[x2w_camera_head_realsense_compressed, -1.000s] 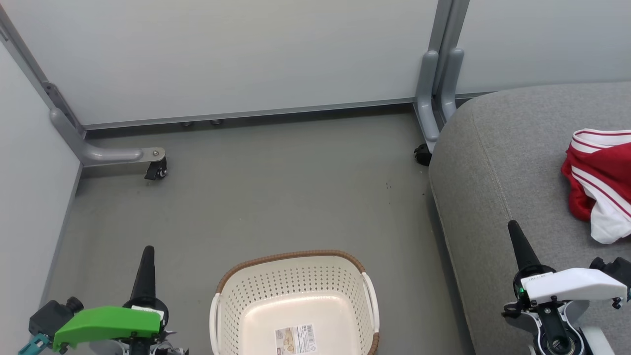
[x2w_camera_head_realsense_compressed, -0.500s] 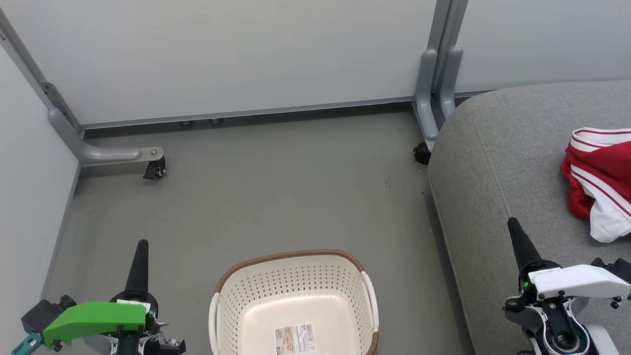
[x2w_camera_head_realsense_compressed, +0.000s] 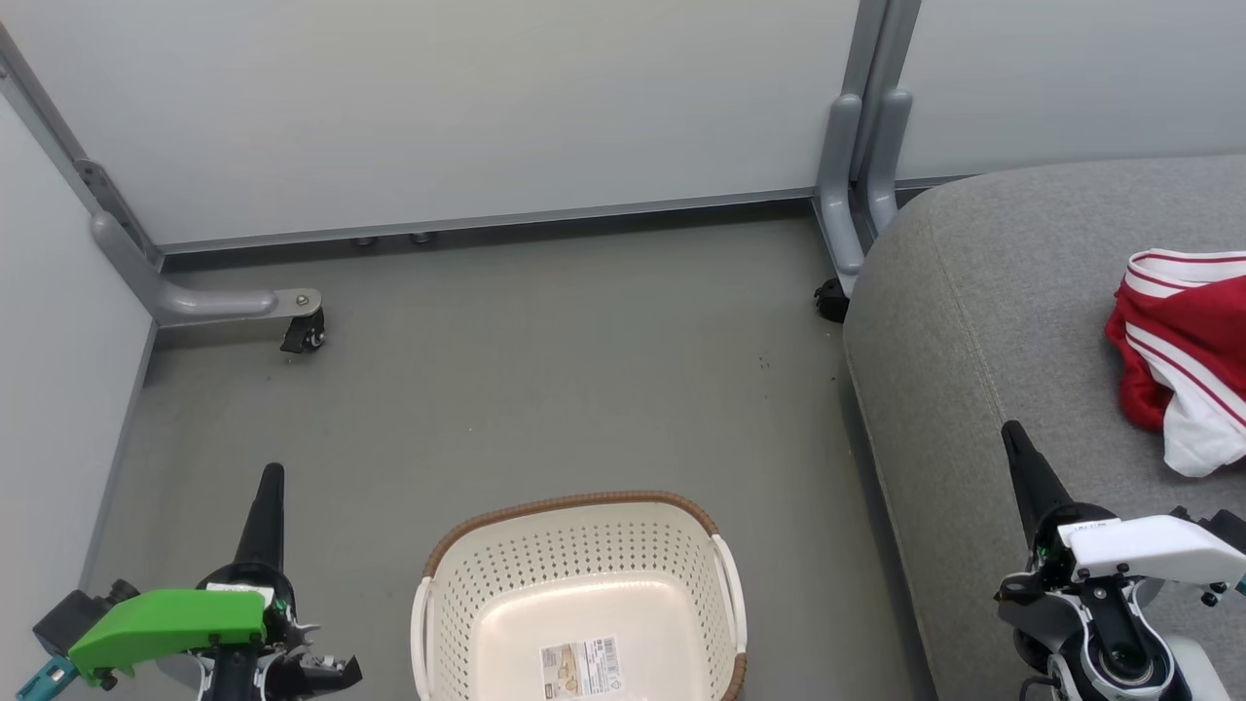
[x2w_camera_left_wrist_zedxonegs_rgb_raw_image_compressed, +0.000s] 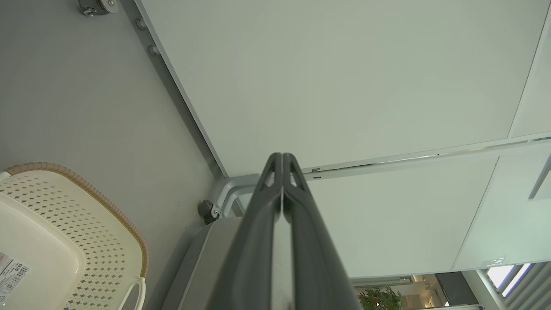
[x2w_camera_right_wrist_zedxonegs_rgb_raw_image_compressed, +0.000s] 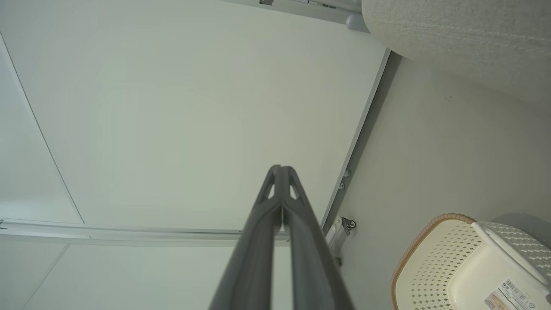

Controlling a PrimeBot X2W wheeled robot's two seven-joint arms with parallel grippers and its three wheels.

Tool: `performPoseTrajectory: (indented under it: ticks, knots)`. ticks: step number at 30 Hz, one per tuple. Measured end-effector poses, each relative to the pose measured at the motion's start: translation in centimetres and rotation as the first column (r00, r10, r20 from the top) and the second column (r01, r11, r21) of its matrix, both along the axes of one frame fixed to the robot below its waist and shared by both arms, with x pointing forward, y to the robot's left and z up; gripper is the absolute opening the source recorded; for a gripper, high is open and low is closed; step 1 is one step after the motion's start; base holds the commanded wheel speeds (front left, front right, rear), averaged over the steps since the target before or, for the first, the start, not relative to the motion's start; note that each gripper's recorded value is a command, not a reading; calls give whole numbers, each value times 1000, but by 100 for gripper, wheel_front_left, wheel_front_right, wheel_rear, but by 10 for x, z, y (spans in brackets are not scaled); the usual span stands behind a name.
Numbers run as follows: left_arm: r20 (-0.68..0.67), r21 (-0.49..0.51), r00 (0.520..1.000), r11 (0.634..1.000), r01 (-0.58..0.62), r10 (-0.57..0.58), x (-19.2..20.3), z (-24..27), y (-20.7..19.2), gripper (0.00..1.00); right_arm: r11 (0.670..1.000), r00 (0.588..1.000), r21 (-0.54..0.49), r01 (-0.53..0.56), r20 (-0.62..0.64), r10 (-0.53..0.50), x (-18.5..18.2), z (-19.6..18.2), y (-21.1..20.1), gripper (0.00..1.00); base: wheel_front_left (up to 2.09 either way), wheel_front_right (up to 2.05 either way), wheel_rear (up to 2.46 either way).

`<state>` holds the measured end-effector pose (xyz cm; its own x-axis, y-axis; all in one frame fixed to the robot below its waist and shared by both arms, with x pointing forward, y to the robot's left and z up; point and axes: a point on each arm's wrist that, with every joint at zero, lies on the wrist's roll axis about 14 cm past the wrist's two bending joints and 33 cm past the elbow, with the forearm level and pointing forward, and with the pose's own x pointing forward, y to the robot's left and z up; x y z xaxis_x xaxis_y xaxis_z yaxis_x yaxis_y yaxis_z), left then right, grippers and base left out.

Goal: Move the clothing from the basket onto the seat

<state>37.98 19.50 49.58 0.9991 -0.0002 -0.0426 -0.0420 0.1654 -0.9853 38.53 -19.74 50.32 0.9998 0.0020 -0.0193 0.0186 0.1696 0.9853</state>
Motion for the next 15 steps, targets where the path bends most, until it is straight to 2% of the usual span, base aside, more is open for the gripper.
performPoseTrajectory:
  ticks: [15]
  knots:
    - [16, -107, 1000, 994, -2, 4, 5, 5, 3, 0, 994, 1000, 110, 2, 2, -2, 1, 0, -1, 0, 0, 0, 0]
